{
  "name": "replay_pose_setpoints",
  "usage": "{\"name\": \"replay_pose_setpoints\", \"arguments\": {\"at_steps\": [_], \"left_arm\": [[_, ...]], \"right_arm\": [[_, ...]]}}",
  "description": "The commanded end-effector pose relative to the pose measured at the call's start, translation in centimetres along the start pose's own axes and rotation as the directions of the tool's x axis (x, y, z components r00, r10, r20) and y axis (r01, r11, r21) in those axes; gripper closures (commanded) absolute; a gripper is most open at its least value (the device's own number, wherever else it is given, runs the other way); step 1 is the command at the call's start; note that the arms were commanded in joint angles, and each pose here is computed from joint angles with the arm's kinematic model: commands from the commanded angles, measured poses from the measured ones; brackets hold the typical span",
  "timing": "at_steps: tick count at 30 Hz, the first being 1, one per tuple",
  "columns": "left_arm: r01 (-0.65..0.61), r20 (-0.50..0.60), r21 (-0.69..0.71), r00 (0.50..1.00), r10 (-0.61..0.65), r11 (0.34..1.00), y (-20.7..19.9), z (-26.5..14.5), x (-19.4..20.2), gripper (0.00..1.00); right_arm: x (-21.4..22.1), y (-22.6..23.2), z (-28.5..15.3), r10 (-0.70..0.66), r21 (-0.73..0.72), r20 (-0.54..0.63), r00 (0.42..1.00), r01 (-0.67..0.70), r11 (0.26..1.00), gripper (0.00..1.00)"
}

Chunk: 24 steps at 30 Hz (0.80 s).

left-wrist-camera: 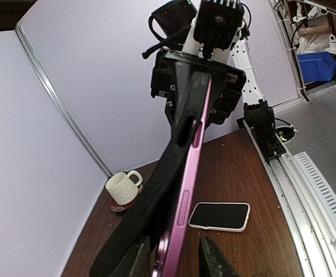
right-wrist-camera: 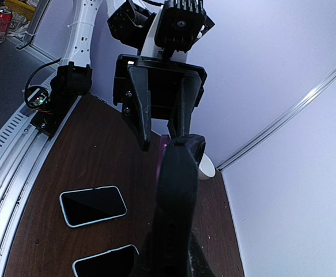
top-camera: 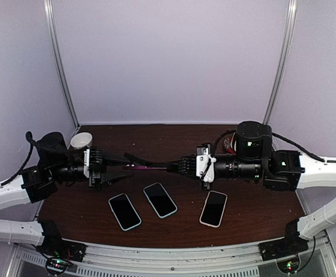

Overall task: Take the phone out of the phone case
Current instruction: Pass from the right arm to the left

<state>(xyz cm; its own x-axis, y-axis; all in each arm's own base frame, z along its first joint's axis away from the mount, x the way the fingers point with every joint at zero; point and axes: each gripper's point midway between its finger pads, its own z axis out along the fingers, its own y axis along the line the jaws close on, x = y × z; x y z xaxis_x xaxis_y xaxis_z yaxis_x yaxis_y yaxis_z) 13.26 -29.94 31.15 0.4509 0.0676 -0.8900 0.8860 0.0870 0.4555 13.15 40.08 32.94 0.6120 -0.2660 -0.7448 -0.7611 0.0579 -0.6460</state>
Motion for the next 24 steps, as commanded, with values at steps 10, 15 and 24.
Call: {"name": "replay_pose_setpoints", "arguments": {"at_steps": [10,15,24], "left_arm": [[-0.147,0.12,0.015,0.982,0.144,0.989,0.5,0.0,-3.9,0.7],[-0.16,0.11,0.037,0.982,0.155,0.986,0.1,0.1,-3.6,0.7],[-0.15,0.044,0.066,0.988,0.148,0.986,-0.1,1.0,-2.1,0.85]], "right_arm": [[-1.8,0.2,-0.1,0.082,-0.024,0.096,0.992,-0.08,0.997,1.0],[-2.0,0.7,0.2,0.111,-0.065,0.108,0.988,-0.105,0.992,1.0],[-2.9,1.3,0.9,0.155,-0.125,0.155,0.976,-0.136,0.983,1.0]]}}
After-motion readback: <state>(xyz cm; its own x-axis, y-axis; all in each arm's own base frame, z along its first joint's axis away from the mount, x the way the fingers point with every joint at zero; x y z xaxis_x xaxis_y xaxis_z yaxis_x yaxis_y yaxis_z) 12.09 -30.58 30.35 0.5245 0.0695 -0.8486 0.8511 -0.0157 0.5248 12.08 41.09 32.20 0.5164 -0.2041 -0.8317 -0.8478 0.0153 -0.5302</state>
